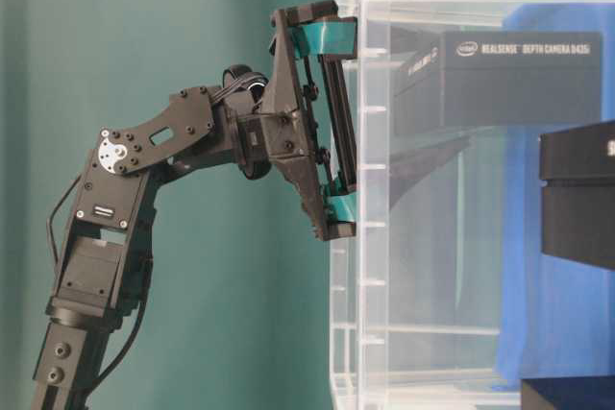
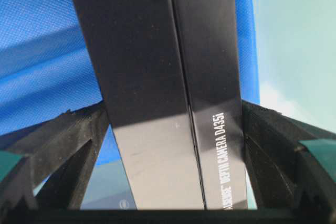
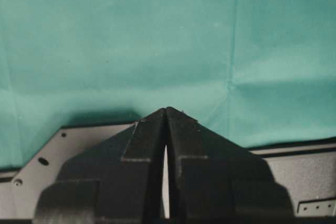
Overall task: Take the box out of the case with the left arm.
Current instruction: 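Lower the left gripper around the right black box and close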
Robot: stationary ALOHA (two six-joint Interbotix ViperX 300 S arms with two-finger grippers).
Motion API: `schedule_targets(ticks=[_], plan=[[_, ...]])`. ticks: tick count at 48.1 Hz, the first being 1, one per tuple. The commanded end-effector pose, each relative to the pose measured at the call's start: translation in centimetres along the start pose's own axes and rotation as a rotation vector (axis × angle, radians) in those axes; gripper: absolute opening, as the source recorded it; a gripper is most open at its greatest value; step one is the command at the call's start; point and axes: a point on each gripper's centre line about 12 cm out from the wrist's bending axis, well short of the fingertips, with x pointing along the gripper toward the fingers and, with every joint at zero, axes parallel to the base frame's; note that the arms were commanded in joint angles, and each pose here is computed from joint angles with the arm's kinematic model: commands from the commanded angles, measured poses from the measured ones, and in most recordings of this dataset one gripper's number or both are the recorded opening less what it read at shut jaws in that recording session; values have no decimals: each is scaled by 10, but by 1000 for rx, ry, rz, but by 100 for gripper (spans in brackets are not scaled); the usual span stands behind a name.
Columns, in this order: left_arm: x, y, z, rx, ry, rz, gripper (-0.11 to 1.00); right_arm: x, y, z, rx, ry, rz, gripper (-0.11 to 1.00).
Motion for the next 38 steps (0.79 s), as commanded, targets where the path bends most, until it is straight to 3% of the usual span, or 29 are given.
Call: schedule_targets(ticks=[1,6,13,38], plan=[[-24,-6,3,-1,-24,-53,98,-4,-1,2,3,-18,-1,0],[-25,-9,4,-24,-33,-78,93,-4,-1,1,2,-20,-1,0],[-25,-14,4,-72,-44,-116,64,-4,-1,2,2,-19,-1,0],[-29,-18,2,-71,-48,-133,64,-4,-1,1,2,-20,-1,0]])
